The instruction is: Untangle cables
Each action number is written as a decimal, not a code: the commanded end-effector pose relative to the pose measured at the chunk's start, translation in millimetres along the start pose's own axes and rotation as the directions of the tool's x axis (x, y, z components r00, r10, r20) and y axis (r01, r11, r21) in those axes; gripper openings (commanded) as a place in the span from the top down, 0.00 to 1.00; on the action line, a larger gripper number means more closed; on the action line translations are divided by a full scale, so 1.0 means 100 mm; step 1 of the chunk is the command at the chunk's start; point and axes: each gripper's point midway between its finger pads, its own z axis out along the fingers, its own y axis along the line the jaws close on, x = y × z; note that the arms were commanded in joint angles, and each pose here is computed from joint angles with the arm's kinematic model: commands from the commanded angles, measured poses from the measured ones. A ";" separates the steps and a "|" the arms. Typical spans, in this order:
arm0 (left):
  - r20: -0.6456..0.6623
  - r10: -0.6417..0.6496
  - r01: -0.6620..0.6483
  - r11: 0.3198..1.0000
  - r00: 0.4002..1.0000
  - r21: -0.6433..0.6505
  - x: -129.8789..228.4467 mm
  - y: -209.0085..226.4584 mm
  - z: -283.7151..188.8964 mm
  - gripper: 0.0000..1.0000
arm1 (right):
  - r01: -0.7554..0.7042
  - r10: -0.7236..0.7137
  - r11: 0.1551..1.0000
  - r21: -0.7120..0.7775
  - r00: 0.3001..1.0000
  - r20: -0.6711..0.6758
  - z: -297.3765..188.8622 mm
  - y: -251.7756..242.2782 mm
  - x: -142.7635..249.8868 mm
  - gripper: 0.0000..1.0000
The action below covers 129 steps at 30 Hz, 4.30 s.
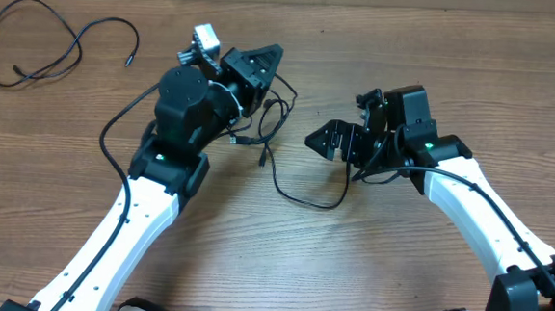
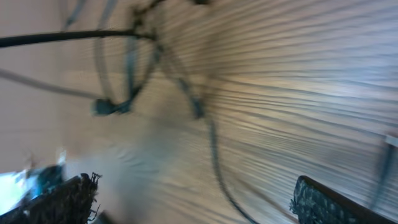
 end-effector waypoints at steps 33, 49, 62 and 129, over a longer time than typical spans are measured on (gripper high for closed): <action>0.187 -0.023 -0.010 0.985 0.982 0.172 -0.85 -0.65 -0.36 0.96 | -0.543 0.377 0.735 0.407 0.825 0.420 0.19 -1.29 -0.31 0.80; 0.217 -0.030 0.010 0.996 0.976 0.093 -1.14 -0.41 -0.48 0.96 | -0.450 0.434 0.862 0.233 0.893 0.118 -0.22 -1.54 -0.20 0.46; 0.230 -0.031 -0.025 0.971 0.973 0.237 0.08 -1.40 -0.01 0.96 | -0.410 0.413 0.902 0.136 0.911 0.003 -0.22 -1.34 -0.07 0.34; 0.034 0.145 -0.081 0.712 0.989 -0.698 -0.28 0.87 0.06 0.96 | 0.552 -0.606 0.735 0.394 0.795 0.017 1.06 -0.93 -0.53 0.73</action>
